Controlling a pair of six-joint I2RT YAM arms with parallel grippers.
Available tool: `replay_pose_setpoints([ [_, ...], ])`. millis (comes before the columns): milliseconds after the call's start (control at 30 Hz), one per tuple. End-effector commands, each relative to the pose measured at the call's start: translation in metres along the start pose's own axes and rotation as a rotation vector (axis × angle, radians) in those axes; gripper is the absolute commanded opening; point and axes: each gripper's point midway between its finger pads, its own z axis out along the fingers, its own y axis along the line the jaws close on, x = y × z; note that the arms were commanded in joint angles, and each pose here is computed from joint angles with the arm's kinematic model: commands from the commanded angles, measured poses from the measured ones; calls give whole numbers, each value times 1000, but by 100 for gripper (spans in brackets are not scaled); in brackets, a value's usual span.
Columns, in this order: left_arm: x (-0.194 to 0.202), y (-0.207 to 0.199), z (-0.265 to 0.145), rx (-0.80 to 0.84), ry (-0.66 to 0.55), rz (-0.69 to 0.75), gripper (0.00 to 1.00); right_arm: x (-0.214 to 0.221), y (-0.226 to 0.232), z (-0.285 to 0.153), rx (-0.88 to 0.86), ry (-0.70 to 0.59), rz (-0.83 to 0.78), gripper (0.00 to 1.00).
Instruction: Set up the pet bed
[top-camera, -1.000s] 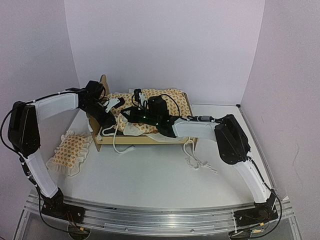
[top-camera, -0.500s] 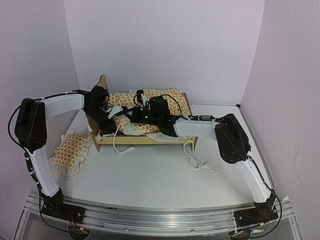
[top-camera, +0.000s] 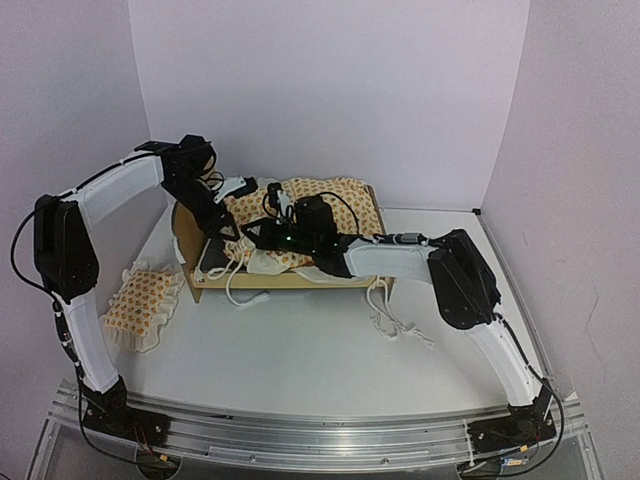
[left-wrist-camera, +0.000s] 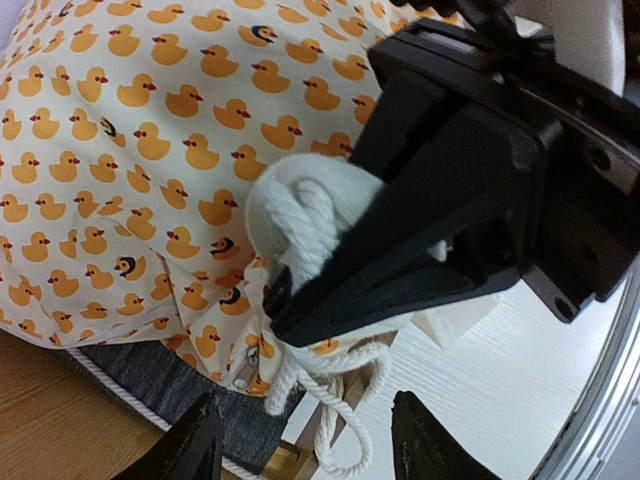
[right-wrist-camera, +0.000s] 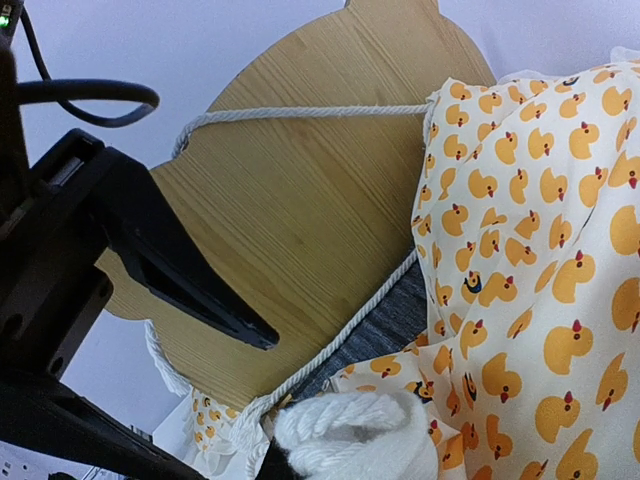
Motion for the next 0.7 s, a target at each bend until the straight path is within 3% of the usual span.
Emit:
replay_pose_setpoints([
  [0,47,-23,-6,60,208,-31,49,-45,42,-12,-82,-84,-40,0],
  [67,66,-27,0,69,279,-51,49,-44,41,-12,-81,-82,-40,0],
  [400,82,-15,40,-1,335,-61,53,-43,41,-11,-84,-78,-35,0],
  [500,87,-17,51,16,347,-53,46,-42,40,-11,-82,-76,-33,0],
  [600,90,-16,56,22,359,-56,24,-42,40,-12,-83,-76,-32,0],
  [667,87,-16,55,27,349,-55,15,-42,40,-12,-82,-77,-34,0],
])
